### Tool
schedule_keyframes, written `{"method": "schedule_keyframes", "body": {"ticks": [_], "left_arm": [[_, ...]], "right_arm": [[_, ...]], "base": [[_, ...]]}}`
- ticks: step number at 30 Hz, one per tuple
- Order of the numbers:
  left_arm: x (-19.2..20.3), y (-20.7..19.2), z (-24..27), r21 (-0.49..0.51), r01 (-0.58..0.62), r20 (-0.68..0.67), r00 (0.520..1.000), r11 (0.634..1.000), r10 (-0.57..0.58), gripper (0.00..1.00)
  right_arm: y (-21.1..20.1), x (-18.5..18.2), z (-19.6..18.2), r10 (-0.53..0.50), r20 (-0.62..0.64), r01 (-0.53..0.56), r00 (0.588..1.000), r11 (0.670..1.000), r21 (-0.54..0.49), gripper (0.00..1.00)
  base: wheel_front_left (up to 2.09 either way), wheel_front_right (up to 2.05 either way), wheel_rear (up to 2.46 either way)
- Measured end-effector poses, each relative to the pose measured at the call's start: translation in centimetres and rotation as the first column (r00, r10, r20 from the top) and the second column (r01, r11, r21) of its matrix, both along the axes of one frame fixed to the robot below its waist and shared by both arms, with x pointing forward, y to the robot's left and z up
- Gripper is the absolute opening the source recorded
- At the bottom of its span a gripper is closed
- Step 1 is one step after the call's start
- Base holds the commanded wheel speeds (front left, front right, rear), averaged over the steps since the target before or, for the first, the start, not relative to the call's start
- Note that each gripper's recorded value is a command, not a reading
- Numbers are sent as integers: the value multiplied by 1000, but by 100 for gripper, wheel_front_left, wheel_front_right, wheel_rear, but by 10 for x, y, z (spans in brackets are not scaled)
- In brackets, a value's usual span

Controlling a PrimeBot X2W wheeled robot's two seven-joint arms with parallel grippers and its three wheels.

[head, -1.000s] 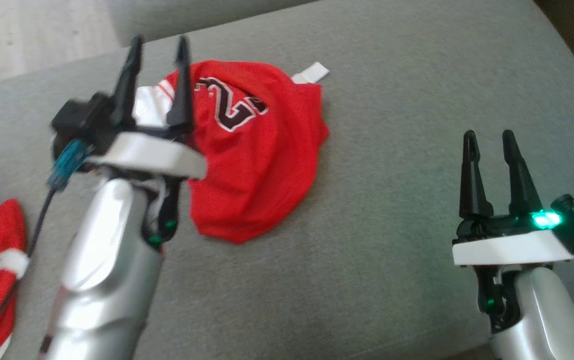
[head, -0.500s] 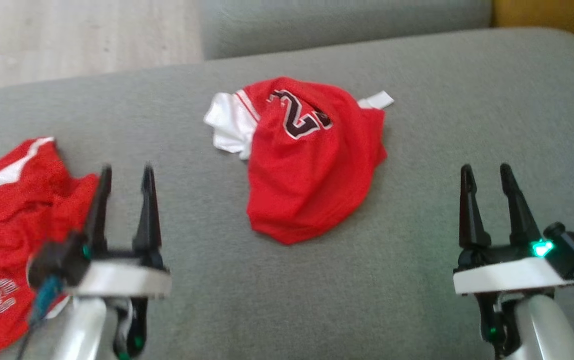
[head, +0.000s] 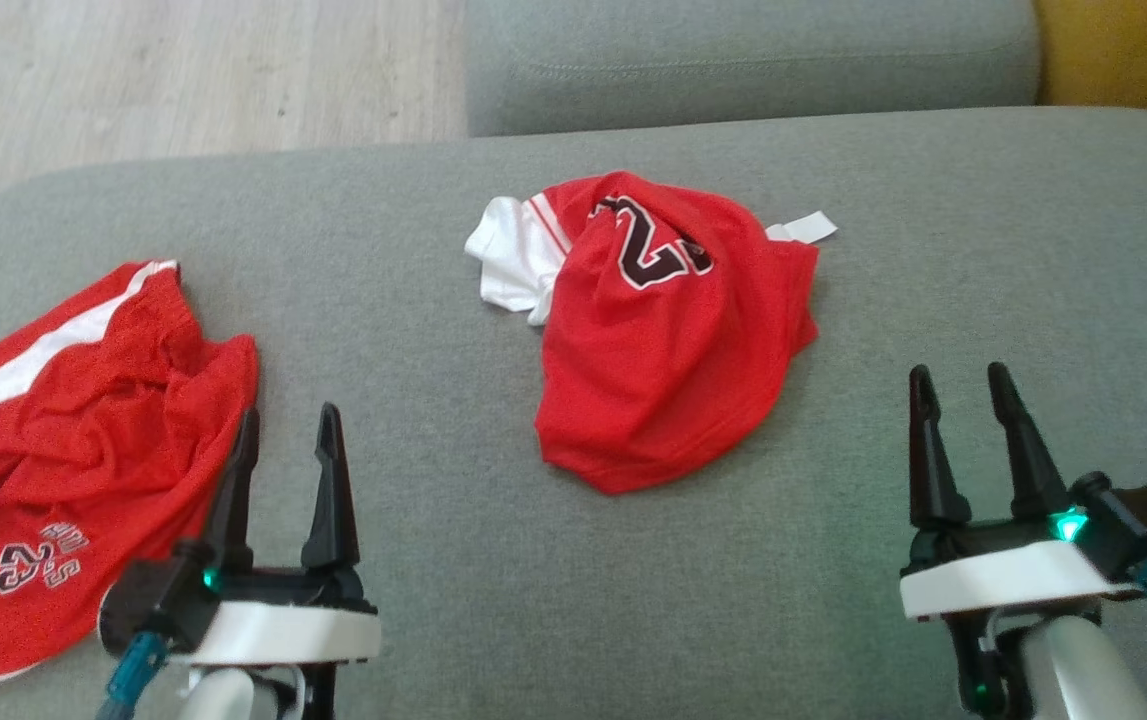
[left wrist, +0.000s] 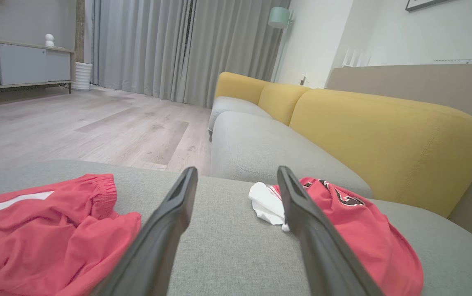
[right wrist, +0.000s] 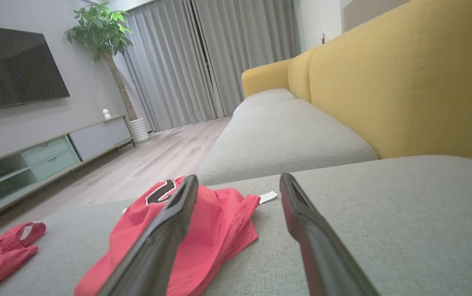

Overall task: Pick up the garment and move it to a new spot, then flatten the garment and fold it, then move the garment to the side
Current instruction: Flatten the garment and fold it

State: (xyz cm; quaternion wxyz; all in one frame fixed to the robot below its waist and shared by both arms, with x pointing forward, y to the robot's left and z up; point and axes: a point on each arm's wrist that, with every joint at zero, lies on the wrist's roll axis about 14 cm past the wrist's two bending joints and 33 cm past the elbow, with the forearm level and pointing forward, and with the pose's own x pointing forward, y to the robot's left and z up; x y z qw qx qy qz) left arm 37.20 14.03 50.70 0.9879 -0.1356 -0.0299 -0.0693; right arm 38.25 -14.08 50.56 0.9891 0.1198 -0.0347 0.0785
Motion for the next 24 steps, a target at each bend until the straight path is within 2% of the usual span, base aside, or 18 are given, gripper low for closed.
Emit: {"method": "schedule_keyframes", "body": {"ticks": [6, 11, 22, 23, 24], "left_arm": [[6, 4, 0, -10, -15, 3, 1000, 1000, 15, 100], [6, 10, -7, -11, -33, -18, 999, 999, 33, 100], [-1, 35, -19, -2, -107, -58, 993, 994, 106, 100], [-2, 36, -20, -1, -112, -60, 992, 994, 111, 100], [-2, 37, -20, -1, -116, -62, 991, 993, 115, 100]], "right_arm": [[16, 6, -43, 49, -130, -54, 990, 998, -36, 100], [35, 24, -75, 102, -250, -109, 963, 994, -16, 100], [85, 40, -134, 223, -485, -214, 846, 974, 75, 98], [89, 43, -133, 233, -485, -223, 843, 972, 79, 47], [92, 47, -132, 242, -483, -227, 841, 970, 89, 0]], "base": [[0, 0, 0], [0, 0, 0], [0, 0, 0], [0, 0, 0], [0, 0, 0]]}}
